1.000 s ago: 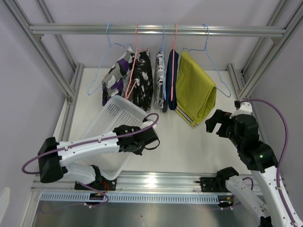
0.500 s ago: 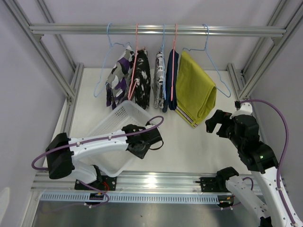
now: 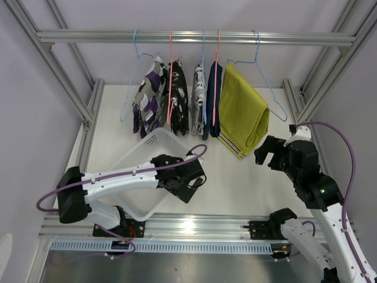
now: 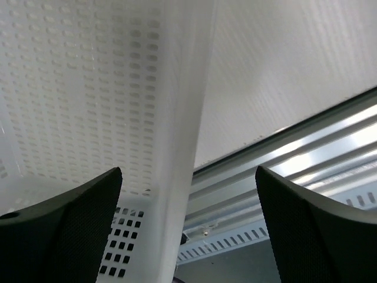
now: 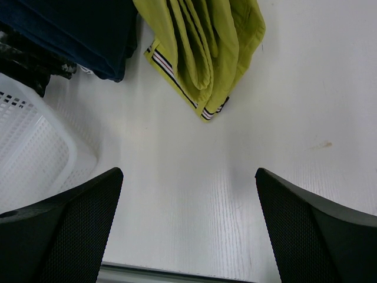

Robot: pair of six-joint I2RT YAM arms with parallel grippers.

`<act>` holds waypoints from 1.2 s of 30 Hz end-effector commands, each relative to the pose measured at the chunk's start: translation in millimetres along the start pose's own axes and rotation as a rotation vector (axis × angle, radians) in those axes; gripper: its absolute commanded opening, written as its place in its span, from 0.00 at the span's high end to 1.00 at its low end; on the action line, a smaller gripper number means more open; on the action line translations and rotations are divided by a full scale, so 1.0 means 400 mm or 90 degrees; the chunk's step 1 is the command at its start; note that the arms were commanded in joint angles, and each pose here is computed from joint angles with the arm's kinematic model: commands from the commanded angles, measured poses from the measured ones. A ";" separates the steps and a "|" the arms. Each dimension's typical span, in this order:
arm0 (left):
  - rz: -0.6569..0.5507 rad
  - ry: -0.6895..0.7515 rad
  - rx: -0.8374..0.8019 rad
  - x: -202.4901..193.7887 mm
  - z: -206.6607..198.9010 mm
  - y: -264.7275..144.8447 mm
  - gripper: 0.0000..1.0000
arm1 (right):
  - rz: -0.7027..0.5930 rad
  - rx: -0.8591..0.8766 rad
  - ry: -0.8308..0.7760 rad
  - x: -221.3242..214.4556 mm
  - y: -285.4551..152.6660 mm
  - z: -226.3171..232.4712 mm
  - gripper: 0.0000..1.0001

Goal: Remove the trousers from the hanger
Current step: Move the bin to the center of the board, then pick up the hanger from the clothesline.

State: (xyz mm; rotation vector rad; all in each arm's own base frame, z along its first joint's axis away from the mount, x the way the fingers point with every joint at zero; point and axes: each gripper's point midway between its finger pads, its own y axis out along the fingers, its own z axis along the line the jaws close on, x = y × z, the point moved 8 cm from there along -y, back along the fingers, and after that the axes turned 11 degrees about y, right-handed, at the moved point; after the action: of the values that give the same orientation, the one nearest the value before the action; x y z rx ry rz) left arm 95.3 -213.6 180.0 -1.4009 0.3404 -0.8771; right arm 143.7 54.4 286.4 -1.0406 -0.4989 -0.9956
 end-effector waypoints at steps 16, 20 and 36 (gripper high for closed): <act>-0.587 -0.306 0.111 0.018 0.279 -0.462 0.01 | 0.001 0.048 -0.013 0.067 -0.008 0.064 0.01; -0.616 -0.353 0.201 0.033 0.359 -0.509 0.01 | 0.015 0.085 -0.023 0.064 -0.009 0.078 0.00; -0.635 -0.455 0.173 0.191 0.642 -0.569 0.01 | 0.045 0.081 -0.034 0.039 0.040 0.075 0.01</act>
State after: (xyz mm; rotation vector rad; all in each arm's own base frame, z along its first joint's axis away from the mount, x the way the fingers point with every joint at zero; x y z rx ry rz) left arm 223.9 -56.7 447.5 -1.3625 -1.1338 -0.9266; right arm 163.9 73.6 303.4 -0.9830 -0.5170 -0.8781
